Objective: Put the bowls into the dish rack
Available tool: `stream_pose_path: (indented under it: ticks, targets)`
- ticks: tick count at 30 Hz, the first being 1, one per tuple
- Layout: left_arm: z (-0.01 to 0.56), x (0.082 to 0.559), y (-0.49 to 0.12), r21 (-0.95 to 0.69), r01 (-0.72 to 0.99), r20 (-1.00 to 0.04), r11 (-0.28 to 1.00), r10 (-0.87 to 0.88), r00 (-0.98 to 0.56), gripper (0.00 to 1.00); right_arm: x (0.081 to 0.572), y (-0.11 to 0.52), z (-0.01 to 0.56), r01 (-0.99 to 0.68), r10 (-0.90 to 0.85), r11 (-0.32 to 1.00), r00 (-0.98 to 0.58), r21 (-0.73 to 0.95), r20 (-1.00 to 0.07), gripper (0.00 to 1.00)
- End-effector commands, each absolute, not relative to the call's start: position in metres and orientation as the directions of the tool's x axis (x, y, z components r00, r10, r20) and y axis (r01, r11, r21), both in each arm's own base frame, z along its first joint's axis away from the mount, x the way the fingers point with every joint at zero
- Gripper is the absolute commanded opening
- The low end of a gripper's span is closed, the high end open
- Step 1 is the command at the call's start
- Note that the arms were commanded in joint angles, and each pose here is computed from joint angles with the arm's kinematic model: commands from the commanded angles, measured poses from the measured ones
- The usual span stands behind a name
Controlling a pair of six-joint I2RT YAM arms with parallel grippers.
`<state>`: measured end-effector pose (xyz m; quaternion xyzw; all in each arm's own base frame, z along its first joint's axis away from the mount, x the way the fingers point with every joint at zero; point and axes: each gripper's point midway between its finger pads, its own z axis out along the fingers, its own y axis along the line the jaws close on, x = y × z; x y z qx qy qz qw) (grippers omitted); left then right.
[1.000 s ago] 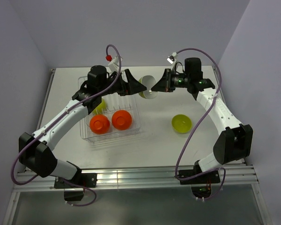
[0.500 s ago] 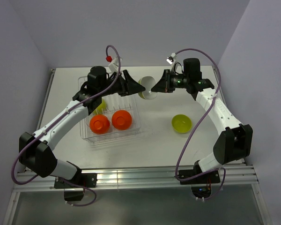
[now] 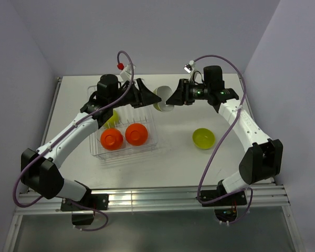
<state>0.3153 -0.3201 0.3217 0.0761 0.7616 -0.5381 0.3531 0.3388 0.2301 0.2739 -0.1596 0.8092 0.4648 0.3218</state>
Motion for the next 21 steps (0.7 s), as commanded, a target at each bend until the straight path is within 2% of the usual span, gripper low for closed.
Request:
stream_pose_path:
  ticks: [1,6,7,10,11,16,21]
  targets:
    - [0.358,0.316,-0.305,-0.745,0.542,-0.662,0.389,-0.329,-0.674,0.00,0.336,0.232,0.296,-0.604,0.045,0.500,-0.698,0.620,-0.715,0.56]
    - [0.348,0.332,-0.280,-0.751,0.482,-0.650,0.451,-0.376,-0.660,0.00,0.337,0.229,0.302,-0.607,0.047,0.521,-0.682,0.600,-0.730,0.77]
    - [0.345,0.337,-0.274,-0.738,0.476,-0.662,0.478,-0.380,-0.646,0.00,0.338,0.228,0.302,-0.604,0.049,0.528,-0.680,0.597,-0.732,0.87]
    - [0.342,0.359,-0.248,-0.680,0.429,-0.713,0.594,-0.400,-0.576,0.00,0.337,0.223,0.306,-0.604,0.053,0.539,-0.671,0.587,-0.739,0.94]
    - [0.338,0.365,-0.241,-0.656,0.410,-0.730,0.634,-0.394,-0.559,0.00,0.338,0.221,0.308,-0.610,0.053,0.544,-0.661,0.577,-0.749,1.00]
    - [0.320,0.408,-0.189,-0.421,0.228,-0.855,0.878,-0.299,-0.425,0.00,0.340,0.212,0.310,-0.603,0.050,0.568,-0.654,0.560,-0.755,1.00]
    - [0.304,0.439,-0.150,-0.169,0.074,-0.918,0.983,-0.129,-0.376,0.00,0.341,0.207,0.307,-0.596,0.042,0.589,-0.651,0.545,-0.758,1.00]
